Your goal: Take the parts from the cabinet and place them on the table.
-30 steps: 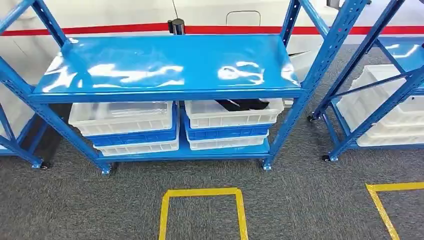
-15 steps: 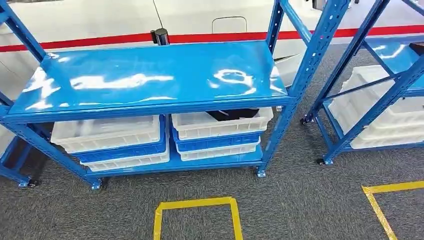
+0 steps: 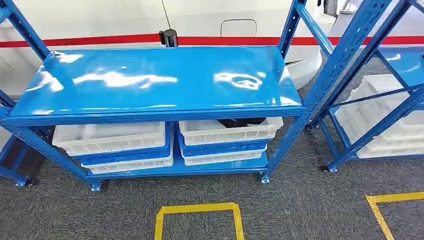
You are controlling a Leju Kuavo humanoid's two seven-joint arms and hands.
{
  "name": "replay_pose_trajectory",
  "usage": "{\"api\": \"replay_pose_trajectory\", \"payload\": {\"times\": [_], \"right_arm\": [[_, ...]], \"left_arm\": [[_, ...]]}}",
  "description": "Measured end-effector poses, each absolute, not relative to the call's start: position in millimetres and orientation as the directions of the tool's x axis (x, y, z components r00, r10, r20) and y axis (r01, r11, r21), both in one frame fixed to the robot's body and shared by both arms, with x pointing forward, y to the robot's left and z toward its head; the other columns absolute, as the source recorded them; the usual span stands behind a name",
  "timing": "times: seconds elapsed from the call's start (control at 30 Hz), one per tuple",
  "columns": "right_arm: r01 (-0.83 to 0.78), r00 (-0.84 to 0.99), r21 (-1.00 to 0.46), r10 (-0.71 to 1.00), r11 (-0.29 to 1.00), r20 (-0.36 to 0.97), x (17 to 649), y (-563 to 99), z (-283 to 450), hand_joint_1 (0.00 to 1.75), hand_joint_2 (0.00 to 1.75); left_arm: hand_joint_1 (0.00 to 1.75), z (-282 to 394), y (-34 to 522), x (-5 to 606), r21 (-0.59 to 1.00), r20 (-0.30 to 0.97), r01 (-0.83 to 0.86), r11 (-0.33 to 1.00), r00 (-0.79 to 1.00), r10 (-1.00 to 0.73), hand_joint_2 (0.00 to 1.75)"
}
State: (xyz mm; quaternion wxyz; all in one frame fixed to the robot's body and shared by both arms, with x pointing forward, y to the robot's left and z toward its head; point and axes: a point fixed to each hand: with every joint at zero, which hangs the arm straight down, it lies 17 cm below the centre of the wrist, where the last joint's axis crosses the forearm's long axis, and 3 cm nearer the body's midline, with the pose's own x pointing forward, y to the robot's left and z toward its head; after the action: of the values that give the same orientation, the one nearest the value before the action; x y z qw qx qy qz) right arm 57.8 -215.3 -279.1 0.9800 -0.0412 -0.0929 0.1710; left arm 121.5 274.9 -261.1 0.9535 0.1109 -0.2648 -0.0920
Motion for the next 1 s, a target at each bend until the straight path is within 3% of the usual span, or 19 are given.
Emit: {"api": "replay_pose_trajectory", "payload": {"times": [1.0], "right_arm": [[-0.330, 0.924, -0.114, 0.345, 0.937, 0.165, 55.8, -216.4, -279.4, 0.00, 0.00]], "left_arm": [[0.00, -261.2, 273.8, 121.0, 0.261, 0.484, 0.127, 0.957, 0.841, -0.243, 0.00]]}}
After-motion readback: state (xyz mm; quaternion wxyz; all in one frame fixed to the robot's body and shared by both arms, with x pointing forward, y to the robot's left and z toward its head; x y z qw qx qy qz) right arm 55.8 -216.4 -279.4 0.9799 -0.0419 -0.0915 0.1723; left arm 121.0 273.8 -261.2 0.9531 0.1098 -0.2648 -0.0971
